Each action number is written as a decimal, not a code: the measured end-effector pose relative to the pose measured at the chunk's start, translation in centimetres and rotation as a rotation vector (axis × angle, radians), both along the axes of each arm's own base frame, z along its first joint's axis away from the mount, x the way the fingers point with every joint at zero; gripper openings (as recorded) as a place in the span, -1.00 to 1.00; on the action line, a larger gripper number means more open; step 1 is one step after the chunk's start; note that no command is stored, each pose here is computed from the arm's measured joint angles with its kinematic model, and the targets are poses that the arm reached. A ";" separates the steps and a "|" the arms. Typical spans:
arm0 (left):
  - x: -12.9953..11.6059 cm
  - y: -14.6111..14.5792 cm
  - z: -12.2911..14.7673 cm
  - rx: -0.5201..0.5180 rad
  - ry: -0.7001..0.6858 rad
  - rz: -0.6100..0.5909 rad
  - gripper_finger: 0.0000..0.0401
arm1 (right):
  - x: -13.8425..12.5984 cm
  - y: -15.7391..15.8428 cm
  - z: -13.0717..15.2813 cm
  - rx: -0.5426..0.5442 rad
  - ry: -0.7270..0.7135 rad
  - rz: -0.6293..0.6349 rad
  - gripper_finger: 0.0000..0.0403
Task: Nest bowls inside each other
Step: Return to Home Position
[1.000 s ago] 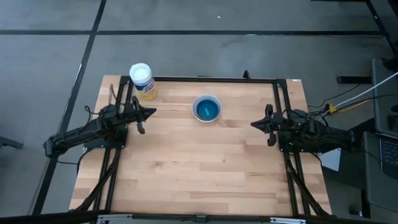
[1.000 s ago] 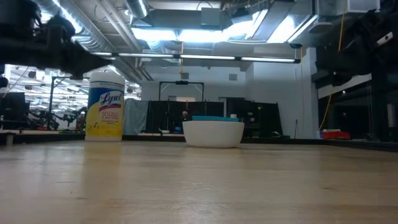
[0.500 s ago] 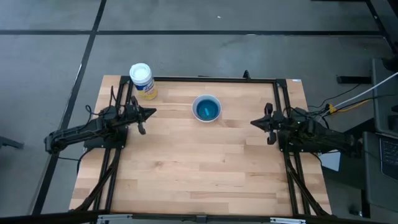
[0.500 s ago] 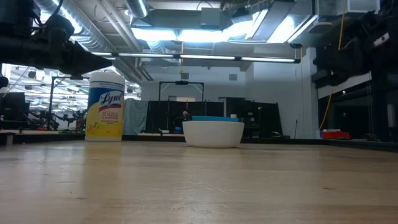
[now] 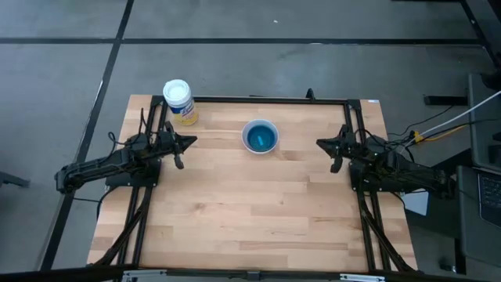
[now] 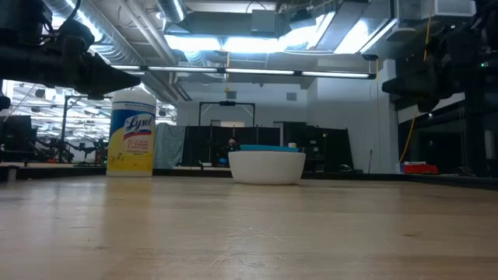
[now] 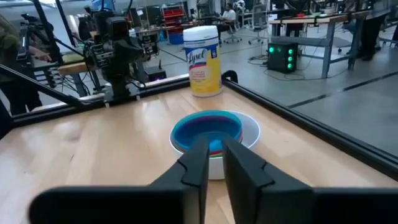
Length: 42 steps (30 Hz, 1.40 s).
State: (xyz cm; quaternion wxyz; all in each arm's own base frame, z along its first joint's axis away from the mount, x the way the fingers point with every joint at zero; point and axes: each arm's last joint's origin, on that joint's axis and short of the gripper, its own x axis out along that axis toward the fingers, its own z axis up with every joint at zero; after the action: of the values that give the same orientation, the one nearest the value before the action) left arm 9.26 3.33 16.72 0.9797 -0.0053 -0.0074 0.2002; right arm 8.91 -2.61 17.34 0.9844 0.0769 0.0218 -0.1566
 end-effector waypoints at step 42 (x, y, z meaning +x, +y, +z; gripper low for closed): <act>0.0 0.0 0.0 0.000 0.000 -0.001 -0.96 | 0.0 0.0 0.0 0.000 -0.001 0.000 -0.29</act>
State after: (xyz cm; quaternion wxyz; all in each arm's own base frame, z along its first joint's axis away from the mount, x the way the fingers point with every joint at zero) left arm 9.27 3.32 16.72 0.9798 -0.0055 -0.0074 0.1996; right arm 8.90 -2.61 17.38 0.9844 0.0770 0.0213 -0.1567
